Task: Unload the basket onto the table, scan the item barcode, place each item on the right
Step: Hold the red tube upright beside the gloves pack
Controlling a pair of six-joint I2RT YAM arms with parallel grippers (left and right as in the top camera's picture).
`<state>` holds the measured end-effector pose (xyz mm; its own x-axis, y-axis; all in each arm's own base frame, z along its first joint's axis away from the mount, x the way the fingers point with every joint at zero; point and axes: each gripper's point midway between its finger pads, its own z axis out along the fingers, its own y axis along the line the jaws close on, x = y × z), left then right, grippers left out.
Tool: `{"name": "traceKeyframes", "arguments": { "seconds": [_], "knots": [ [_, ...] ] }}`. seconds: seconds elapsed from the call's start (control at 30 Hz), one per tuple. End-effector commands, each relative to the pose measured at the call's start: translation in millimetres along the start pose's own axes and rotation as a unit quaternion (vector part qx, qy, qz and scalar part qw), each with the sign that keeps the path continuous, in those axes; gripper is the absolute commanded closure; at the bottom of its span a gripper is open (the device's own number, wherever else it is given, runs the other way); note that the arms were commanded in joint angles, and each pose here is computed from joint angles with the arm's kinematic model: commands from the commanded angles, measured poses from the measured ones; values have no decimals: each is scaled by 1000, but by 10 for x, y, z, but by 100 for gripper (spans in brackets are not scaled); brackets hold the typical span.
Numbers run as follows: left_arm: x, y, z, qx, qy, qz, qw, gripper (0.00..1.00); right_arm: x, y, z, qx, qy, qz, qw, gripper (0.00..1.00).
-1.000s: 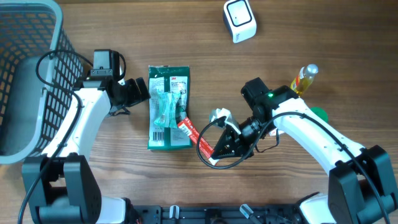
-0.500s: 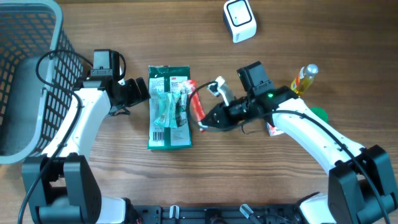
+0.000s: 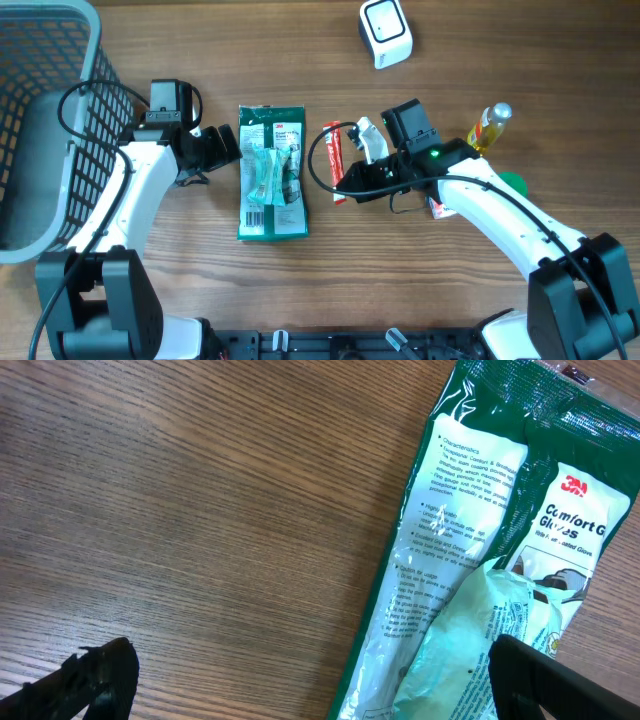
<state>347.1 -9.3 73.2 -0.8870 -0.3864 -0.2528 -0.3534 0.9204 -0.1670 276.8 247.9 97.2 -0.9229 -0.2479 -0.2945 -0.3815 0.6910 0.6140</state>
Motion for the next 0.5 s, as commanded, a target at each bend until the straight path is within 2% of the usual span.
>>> {"name": "traceKeyframes", "arguments": {
  "seconds": [0.0, 0.47],
  "knots": [
    [14, 22, 33, -5, 4, 3, 1000, 0, -25, 46, -52, 2, -8, 1, 1000, 96],
    [14, 22, 33, -5, 4, 3, 1000, 0, -24, 42, -47, 3, -7, -3, 1000, 96]
  ]
}}
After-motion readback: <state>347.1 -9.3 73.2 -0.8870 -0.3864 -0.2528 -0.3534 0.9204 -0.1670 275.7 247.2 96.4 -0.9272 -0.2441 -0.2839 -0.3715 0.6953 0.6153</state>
